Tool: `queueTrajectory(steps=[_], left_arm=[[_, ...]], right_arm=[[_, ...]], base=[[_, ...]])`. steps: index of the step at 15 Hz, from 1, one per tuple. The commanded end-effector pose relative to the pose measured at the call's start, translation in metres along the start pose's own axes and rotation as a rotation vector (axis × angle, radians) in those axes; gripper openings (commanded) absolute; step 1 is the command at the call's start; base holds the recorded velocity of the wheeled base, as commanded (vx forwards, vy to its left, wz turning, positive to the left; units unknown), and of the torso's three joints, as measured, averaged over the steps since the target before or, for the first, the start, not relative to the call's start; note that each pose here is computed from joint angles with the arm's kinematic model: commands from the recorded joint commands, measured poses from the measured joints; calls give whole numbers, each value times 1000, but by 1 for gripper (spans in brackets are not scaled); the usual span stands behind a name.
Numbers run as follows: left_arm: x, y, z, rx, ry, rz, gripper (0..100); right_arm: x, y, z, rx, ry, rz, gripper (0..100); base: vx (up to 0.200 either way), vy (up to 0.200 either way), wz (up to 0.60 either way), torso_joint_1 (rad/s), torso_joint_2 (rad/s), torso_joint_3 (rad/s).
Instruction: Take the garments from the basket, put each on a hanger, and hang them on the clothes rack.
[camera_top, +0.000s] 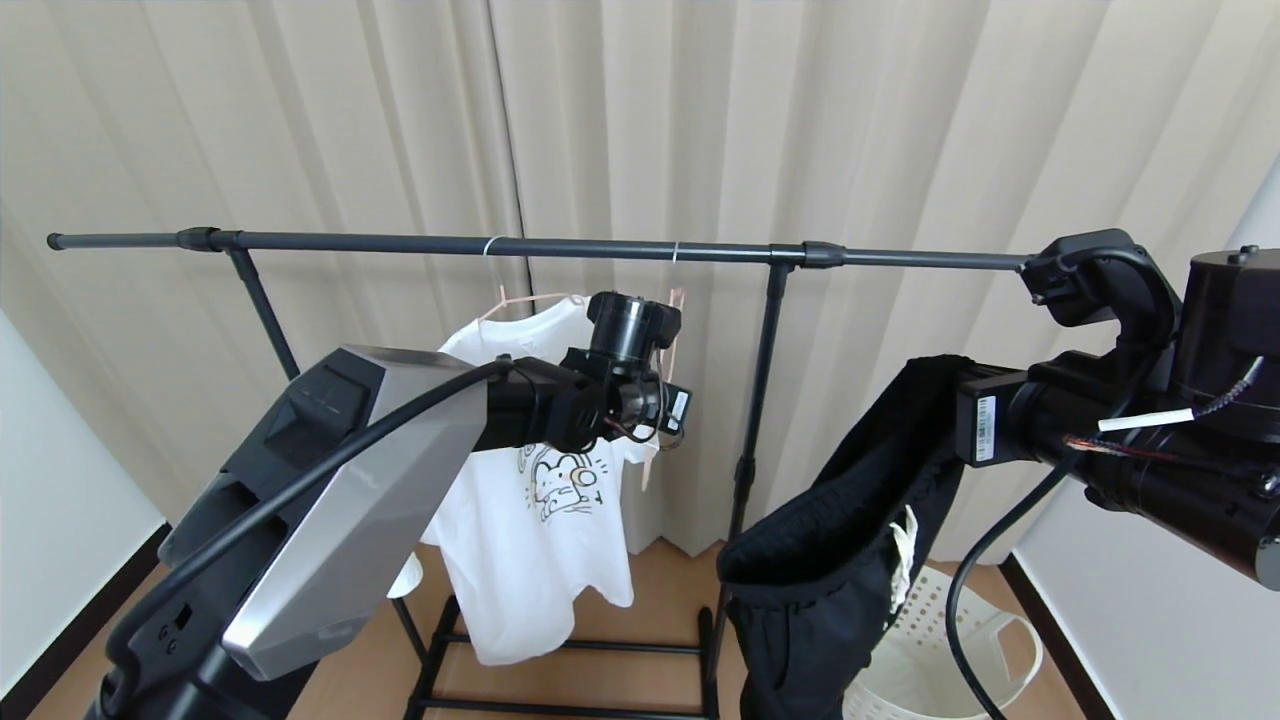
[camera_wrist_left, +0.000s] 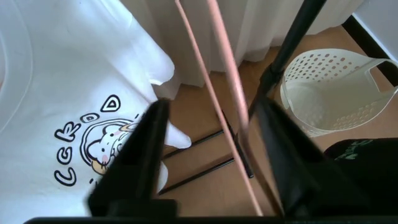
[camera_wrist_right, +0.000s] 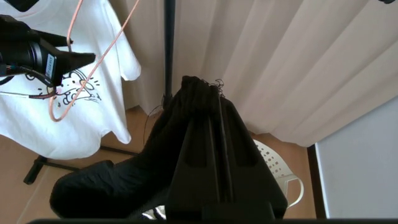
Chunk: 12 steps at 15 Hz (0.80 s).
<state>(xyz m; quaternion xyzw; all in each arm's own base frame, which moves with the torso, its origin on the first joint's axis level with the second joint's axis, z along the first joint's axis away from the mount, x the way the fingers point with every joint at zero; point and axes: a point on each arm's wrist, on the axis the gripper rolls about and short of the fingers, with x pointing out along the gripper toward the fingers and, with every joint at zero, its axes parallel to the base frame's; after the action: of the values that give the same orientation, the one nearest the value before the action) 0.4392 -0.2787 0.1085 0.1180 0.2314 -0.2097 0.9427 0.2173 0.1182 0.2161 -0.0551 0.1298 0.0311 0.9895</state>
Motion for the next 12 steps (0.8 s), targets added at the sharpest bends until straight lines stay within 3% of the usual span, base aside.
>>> queueTrajectory(steps=[1,5,12], left_arm=[[-1,2,1,-2,-2,3,0],[-4,6,4,-8,-10,9,0],[-29,11,31,-18,-80,13,0]], right_arm=[[0,0,0,0,1,0,0],[0,0,0,0,1,-1,0],[0,0,-1,-2,4,-1,0]], base=[[0,0,0,0,0,0],[0,0,0,0,0,0],[0,0,0,0,0,0]])
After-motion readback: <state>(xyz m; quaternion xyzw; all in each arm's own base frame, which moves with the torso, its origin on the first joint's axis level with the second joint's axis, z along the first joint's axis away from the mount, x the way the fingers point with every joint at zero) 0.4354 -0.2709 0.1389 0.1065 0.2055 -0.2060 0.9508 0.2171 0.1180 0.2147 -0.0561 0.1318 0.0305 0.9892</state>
